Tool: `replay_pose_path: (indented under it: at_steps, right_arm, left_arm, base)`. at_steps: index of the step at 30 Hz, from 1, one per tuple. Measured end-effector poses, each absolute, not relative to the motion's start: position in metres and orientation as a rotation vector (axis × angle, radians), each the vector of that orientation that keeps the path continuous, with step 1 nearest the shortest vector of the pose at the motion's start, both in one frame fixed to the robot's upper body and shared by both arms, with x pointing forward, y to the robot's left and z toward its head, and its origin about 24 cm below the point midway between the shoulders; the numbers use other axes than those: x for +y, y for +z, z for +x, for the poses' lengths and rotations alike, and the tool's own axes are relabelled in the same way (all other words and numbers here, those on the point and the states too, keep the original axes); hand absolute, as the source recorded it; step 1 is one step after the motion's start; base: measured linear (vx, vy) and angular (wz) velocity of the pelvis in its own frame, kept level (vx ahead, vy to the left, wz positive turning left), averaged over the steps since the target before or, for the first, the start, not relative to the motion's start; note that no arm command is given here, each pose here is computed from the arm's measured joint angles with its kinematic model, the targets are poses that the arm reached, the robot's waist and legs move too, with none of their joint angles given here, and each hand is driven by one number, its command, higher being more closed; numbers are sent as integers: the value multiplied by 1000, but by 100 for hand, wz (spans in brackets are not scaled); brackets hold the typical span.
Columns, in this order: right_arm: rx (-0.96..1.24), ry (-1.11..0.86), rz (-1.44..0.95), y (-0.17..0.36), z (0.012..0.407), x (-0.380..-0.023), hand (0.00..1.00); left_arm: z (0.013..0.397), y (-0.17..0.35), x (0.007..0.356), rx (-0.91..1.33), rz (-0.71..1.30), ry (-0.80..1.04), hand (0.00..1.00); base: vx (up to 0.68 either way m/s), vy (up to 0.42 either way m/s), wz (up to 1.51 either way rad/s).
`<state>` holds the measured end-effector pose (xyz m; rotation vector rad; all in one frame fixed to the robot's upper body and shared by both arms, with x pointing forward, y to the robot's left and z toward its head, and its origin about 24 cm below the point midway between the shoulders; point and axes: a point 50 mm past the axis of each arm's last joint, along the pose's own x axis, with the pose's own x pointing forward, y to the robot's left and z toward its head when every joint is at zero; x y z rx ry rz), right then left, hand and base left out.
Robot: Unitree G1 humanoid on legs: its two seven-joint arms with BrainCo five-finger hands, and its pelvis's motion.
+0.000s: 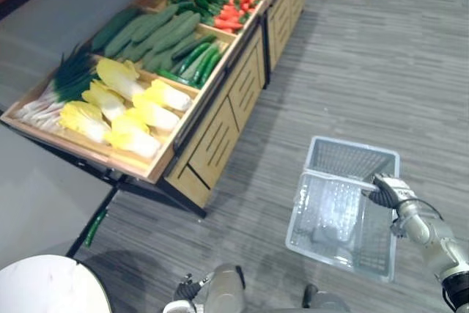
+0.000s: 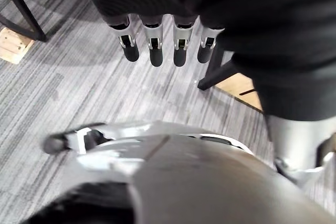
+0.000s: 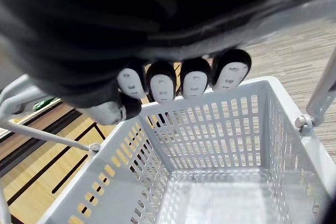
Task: Pick vegetable in the basket
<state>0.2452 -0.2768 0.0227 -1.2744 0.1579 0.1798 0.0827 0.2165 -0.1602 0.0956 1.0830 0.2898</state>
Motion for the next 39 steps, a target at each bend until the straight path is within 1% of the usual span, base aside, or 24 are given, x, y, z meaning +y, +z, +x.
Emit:
replay_pose_path:
  at_steps: [2,4,5,7,10,13,16,18,19,21,23,25,28,31,32,33,34,36,37,39]
  right_arm:
    - [203,172,-1271,16,235,-284,100]
    - [260,174,-1254,4,225,-287,100]
    - [278,180,-1234,-2,223,-284,100]
    - [295,190,-1233,-6,224,-284,100]
    - [313,204,-1228,-12,224,-283,100]
    - [398,221,-1155,-37,212,-276,100]
    - [479,225,-1121,-55,197,-279,100]
    - [542,117,-1113,-55,189,-301,100]
    - [565,94,-1110,-57,184,-306,100]
    - [657,29,-1092,-63,169,-324,100]
    - [754,-83,-1052,-66,155,-346,100]
    - [830,-188,-1016,-68,140,-362,100]
    - [927,-286,-946,-75,121,-371,100]
    - [985,-307,-898,-85,106,-368,100]
    - [996,-327,-877,-86,102,-368,100]
    - [998,-369,-861,-84,100,-373,100]
    - [996,-380,-844,-84,103,-372,100]
    - [989,-380,-823,-87,105,-367,100]
    - [986,-408,-799,-86,102,-370,100]
    - [968,-470,-787,-82,99,-375,100]
  left_arm:
    - [76,-162,213,1102,90,287,0]
    - [53,-167,208,1164,76,291,0]
    - [53,-167,208,1173,76,290,0]
    - [54,-165,221,1167,108,308,0]
    - [46,-166,220,1188,97,321,0]
    - [28,-167,223,1230,110,333,0]
    - [24,-166,228,1246,145,315,0]
    - [28,-166,229,1238,166,292,0]
    - [31,-165,229,1232,170,287,0]
    - [44,-163,230,1189,168,292,0]
    - [60,-160,230,1133,155,296,0]
    - [68,-159,231,1110,145,315,0]
    - [70,-157,236,1098,112,370,0]
    - [63,-155,249,1099,85,462,0]
    - [62,-156,247,1105,55,487,0]
    - [59,-161,231,1120,-16,497,0]
    - [55,-164,224,1138,-57,518,0]
    - [52,-165,226,1134,-124,588,0]
    - [52,-164,228,1122,-164,628,0]
    - [56,-163,229,1099,-186,649,0]
  base:
    - [402,154,40]
    - [454,204,37]
    - [437,177,54]
    - [382,128,49]
    - [312,129,12]
    - [334,170,15]
    - [303,77,55]
    - [300,22,88]
    - [263,-22,108]
    - [280,-81,113]
    - [305,-150,101]
    - [296,-206,88]
    - [330,-353,92]
    - [321,-617,91]
    - [288,-596,103]
    - [351,-655,94]
    - [288,-490,65]
    - [212,-402,75]
    - [184,-389,95]
    - [99,-290,76]
